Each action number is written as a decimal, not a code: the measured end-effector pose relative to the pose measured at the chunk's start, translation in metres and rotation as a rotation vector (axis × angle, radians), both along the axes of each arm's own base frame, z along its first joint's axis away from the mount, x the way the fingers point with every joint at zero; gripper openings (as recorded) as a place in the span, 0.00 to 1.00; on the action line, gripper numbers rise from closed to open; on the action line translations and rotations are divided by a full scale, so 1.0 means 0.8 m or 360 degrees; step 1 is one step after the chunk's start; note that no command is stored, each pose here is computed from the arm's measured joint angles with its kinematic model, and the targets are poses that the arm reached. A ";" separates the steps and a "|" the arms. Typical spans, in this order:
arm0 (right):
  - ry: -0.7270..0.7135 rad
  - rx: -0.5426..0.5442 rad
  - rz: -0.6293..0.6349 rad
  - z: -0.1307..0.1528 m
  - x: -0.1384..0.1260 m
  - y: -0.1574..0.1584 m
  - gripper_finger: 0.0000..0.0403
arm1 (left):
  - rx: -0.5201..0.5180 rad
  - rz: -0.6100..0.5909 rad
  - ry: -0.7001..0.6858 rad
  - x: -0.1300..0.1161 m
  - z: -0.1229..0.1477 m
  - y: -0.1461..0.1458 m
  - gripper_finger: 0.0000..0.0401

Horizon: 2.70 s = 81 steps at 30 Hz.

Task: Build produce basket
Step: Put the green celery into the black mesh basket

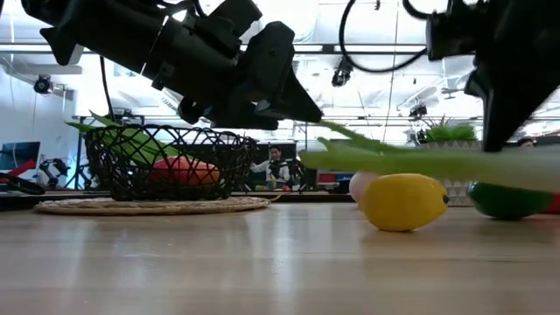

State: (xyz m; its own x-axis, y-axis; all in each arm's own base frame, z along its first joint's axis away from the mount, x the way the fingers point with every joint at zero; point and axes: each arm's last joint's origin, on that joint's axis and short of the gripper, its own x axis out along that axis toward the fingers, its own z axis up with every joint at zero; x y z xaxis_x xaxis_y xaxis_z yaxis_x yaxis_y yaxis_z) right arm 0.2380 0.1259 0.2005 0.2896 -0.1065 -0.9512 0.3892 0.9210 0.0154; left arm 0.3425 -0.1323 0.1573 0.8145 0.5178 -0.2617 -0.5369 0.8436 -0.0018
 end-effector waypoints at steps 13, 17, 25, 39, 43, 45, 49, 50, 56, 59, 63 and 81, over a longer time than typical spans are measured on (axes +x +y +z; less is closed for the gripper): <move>-0.0032 -0.0120 -0.0003 -0.034 0.039 -0.025 0.02 | -0.0003 0.0000 -0.0005 0.000 0.000 0.000 0.94; -0.0084 -0.0117 -0.0050 -0.049 0.062 -0.043 0.02 | 0.0012 -0.0023 0.0005 -0.004 0.002 -0.007 0.94; -0.0051 -0.0060 -0.0002 -0.048 0.087 -0.082 0.03 | 0.0067 -0.0125 -0.0063 -0.026 0.036 -0.037 0.94; -0.0210 -0.0036 0.0160 -0.034 0.114 -0.106 0.49 | 0.0295 0.0052 -0.0113 -0.067 0.047 -0.085 0.94; -0.0176 -0.0021 0.0209 -0.056 0.123 -0.104 0.64 | 0.0301 0.0011 -0.0135 -0.083 0.051 -0.102 0.94; -0.0153 -0.0035 0.0210 -0.066 0.126 -0.104 0.70 | 0.0290 -0.0025 -0.0153 -0.092 0.055 -0.111 0.94; -0.0101 -0.0067 0.0255 -0.086 0.132 -0.104 0.76 | 0.0308 -0.0086 -0.0166 -0.110 0.062 -0.128 0.94; -0.0087 -0.0084 0.0266 -0.091 0.133 -0.104 0.75 | 0.0316 -0.0103 -0.0166 -0.115 0.064 -0.132 0.94; -0.0087 -0.0203 0.0337 -0.100 0.138 -0.108 0.57 | 0.0345 -0.0166 -0.0183 -0.140 0.068 -0.155 0.94; -0.0124 -0.0239 0.0378 -0.098 0.141 -0.112 0.42 | 0.0326 -0.0247 -0.0206 -0.160 0.073 -0.169 0.94; -0.0224 -0.0330 0.0417 -0.085 0.145 -0.118 0.22 | 0.0277 -0.0357 -0.0247 -0.188 0.081 -0.186 0.94; -0.1573 -0.0520 0.1200 0.135 0.213 -0.149 0.12 | 0.0299 -0.0207 -0.0317 -0.218 0.089 -0.193 0.94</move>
